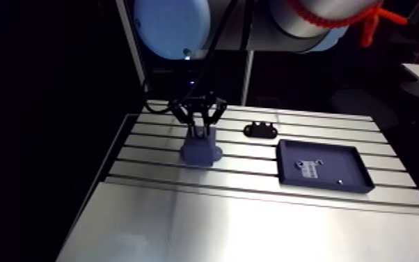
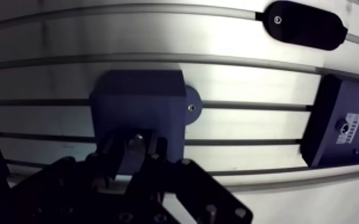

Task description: Pick up the M10 bolt and insert it into the hex recess until seated.

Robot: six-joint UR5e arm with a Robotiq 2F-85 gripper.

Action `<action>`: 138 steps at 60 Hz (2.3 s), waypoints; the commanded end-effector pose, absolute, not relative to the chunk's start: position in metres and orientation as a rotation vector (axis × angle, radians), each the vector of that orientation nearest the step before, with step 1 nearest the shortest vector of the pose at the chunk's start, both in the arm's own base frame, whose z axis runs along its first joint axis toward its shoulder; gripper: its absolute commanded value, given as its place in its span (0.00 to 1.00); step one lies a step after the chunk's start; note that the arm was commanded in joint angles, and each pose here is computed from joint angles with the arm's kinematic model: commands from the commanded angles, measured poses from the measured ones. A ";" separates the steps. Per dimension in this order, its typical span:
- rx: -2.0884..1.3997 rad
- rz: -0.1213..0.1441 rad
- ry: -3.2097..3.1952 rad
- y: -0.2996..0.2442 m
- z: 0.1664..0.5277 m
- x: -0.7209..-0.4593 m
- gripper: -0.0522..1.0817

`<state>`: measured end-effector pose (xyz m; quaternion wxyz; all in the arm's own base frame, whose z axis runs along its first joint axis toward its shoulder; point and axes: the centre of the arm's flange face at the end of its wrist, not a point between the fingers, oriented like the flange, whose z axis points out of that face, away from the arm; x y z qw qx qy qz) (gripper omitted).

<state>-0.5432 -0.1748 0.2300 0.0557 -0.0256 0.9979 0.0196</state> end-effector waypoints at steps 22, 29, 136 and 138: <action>-0.081 0.059 3.029 -0.175 0.229 -0.543 0.65; -0.083 0.060 3.028 -0.175 0.228 -0.543 0.65; -0.412 0.037 3.004 -0.178 0.231 -0.544 0.68; -0.421 0.037 3.002 -0.178 0.231 -0.544 0.68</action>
